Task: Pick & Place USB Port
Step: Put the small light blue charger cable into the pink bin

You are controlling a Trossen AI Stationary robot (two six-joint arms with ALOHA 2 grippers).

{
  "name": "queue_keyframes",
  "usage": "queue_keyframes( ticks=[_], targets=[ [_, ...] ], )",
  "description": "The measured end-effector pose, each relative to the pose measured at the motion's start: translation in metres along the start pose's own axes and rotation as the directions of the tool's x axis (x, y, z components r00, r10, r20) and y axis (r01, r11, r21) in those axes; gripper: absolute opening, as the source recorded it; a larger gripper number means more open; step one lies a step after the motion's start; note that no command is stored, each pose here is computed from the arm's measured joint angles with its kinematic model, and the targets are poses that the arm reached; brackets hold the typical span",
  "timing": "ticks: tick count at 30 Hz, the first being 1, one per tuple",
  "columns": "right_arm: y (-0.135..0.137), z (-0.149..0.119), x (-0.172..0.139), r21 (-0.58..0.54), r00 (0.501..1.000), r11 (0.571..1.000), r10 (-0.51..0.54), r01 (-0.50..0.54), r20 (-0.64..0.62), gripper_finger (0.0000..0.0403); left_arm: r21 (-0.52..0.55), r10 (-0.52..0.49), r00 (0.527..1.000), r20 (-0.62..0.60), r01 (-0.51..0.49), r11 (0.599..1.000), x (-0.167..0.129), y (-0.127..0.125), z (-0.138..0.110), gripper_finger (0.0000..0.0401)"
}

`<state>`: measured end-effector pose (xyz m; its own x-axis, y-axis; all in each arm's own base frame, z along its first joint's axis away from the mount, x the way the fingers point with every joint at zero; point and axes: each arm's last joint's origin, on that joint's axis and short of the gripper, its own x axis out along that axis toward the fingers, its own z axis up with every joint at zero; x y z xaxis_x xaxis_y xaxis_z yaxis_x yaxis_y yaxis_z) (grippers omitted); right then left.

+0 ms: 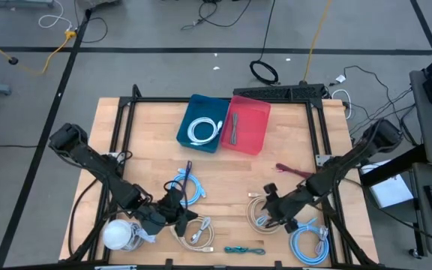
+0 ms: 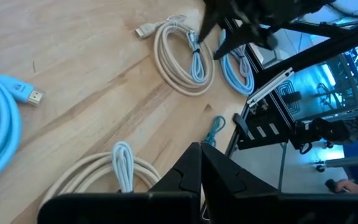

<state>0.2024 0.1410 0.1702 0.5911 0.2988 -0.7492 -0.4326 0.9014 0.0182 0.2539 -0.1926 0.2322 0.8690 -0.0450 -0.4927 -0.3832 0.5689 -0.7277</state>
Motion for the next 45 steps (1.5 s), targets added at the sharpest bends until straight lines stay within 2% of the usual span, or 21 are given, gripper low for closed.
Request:
queue_keyframes(
  ticks=[6, 12, 17, 23, 25, 27, 29, 31, 35, 36, 39, 40, 43, 45],
  targets=[
    [-0.005, -0.007, 0.013, -0.009, 0.997, 1.000, 0.006, -0.007, -0.075, 0.0238, -0.001, -0.005, 1.000, -0.021, 0.005, 1.000, 0.000, 0.000, -0.001, 0.0003],
    [-0.004, -0.019, 0.025, -0.010, 0.981, 0.999, 0.038, -0.041, -0.192, 0.0226, -0.001, -0.006, 1.000, -0.027, 0.006, 1.000, 0.000, 0.000, -0.001, 0.0007],
    [-0.007, -0.021, 0.026, 0.050, 0.979, 0.999, 0.004, 0.007, -0.203, 0.0171, 0.002, -0.006, 1.000, -0.028, 0.006, 1.000, 0.000, 0.000, -0.001, 0.0007],
    [-0.012, -0.005, 0.018, 0.173, 0.987, 0.983, -0.035, 0.062, -0.158, 0.0035, 0.014, 0.002, 1.000, -0.028, -0.001, 1.000, 0.000, 0.001, -0.001, 0.0003],
    [-0.015, 0.006, 0.013, 0.199, 0.990, 0.975, -0.076, 0.100, -0.122, 0.0019, 0.022, 0.003, 1.000, -0.026, -0.002, 1.000, 0.000, 0.001, -0.001, 0.0003],
    [-0.021, 0.023, 0.005, 0.266, 0.982, 0.945, -0.181, 0.190, -0.060, 0.0022, 0.026, 0.011, 1.000, -0.024, -0.011, 1.000, 0.000, 0.002, -0.001, 0.0008],
    [-0.030, 0.043, -0.008, 0.368, 0.952, 0.887, -0.306, 0.279, 0.015, 0.0021, 0.029, 0.022, 0.999, -0.025, -0.022, 0.999, 0.001, 0.003, 0.000, 0.0010],
    [-0.044, 0.061, -0.022, 0.490, 0.896, 0.794, -0.441, 0.360, 0.056, 0.0019, 0.034, 0.026, 0.999, -0.025, -0.026, 0.999, 0.001, 0.003, 0.000, 0.0008],
    [-0.077, 0.088, -0.047, 0.653, 0.784, 0.631, -0.614, 0.418, 0.091, 0.0019, 0.070, 0.036, 0.999, -0.028, -0.034, 0.997, 0.002, 0.005, 0.002, 0.0004],
    [-0.087, 0.091, -0.053, 0.708, 0.750, 0.562, -0.658, 0.428, 0.069, 0.0019, 0.074, 0.043, 0.998, -0.036, -0.040, 0.996, 0.003, 0.006, 0.003, 0.0006],
    [-0.119, 0.086, -0.068, 0.841, 0.633, 0.287, -0.769, 0.458, -0.083, 0.0019, 0.099, 0.083, 0.994, -0.075, -0.075, 0.992, 0.005, 0.011, 0.006, 0.0010],
    [-0.132, 0.081, -0.072, 0.860, 0.595, 0.209, -0.793, 0.466, -0.129, 0.0019, 0.114, 0.094, 0.991, -0.093, -0.083, 0.990, 0.006, 0.013, 0.007, 0.0010],
    [-0.172, 0.069, -0.076, 0.902, 0.528, 0.033, -0.819, 0.431, -0.223, 0.0019, 0.162, 0.123, 0.982, -0.145, -0.099, 0.982, 0.008, 0.017, 0.010, 0.0003],
    [-0.194, 0.060, -0.078, 0.920, 0.522, -0.056, -0.809, 0.389, -0.270, 0.0019, 0.192, 0.134, 0.976, -0.171, -0.100, 0.976, 0.010, 0.020, 0.012, 0.0004]
  ],
)
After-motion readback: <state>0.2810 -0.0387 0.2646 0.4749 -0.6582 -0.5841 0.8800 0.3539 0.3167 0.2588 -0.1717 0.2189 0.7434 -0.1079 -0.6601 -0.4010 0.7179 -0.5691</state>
